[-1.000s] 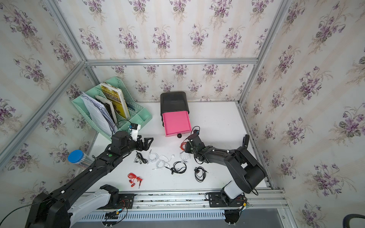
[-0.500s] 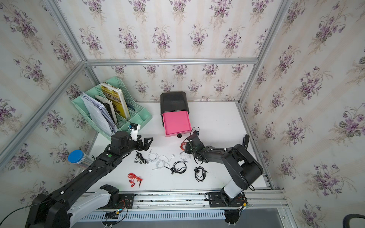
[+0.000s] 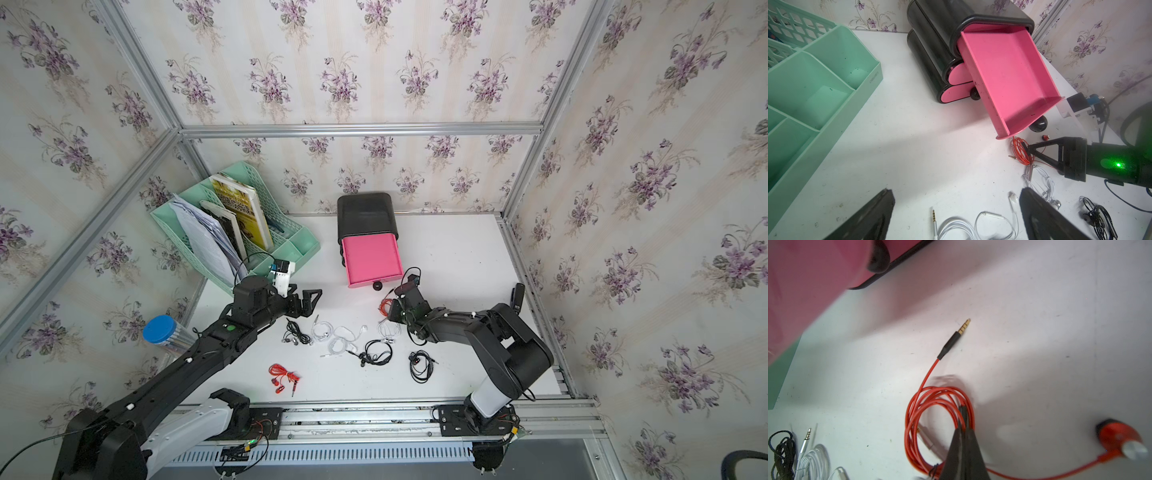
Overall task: Place the wired earphones into the drawer by color
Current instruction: Pick up the wired earphones from the center of the board, then place the wired earphones in the drawer.
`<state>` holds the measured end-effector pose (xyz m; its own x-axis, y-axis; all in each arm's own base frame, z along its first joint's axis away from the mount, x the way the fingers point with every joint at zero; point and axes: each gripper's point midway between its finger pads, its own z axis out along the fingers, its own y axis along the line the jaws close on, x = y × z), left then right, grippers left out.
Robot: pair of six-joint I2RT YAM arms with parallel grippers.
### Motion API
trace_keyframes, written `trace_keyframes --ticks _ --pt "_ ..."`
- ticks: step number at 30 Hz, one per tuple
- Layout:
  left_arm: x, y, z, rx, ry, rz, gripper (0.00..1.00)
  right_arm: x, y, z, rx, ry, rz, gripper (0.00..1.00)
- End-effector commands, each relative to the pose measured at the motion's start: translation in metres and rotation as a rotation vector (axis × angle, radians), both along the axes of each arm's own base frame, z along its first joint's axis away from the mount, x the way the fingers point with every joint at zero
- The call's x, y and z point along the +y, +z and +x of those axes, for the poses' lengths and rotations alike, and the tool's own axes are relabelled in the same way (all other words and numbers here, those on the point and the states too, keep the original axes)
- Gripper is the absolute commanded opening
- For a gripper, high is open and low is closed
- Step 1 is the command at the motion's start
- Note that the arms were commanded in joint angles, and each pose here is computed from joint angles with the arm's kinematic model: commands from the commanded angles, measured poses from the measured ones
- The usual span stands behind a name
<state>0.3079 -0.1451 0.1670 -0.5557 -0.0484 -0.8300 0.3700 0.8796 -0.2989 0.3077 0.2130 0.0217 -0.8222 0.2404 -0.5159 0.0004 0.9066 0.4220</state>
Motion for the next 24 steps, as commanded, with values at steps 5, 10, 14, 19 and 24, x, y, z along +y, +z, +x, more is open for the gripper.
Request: trace_keyframes --ticks 5,10,14,19,24 --pt "0.0 0.004 0.001 -0.022 0.0 0.006 0.99 -0.008 0.015 -0.001 -0.033 -0.026 0.001 0.0" --pt "0.001 0.003 0.001 -0.021 0.002 0.004 0.99 -0.019 0.031 -0.004 -0.067 -0.048 -0.015 0.0" --pt "0.001 0.003 0.001 -0.022 0.003 0.005 0.99 -0.029 0.042 -0.008 -0.09 -0.066 -0.028 0.0" --pt "0.002 0.004 0.0 -0.024 0.008 0.004 0.99 -0.037 0.057 -0.016 -0.124 -0.054 -0.034 0.0" --pt "0.003 0.005 -0.001 -0.028 0.013 0.004 0.99 -0.044 0.083 -0.023 -0.183 -0.046 -0.021 0.0"
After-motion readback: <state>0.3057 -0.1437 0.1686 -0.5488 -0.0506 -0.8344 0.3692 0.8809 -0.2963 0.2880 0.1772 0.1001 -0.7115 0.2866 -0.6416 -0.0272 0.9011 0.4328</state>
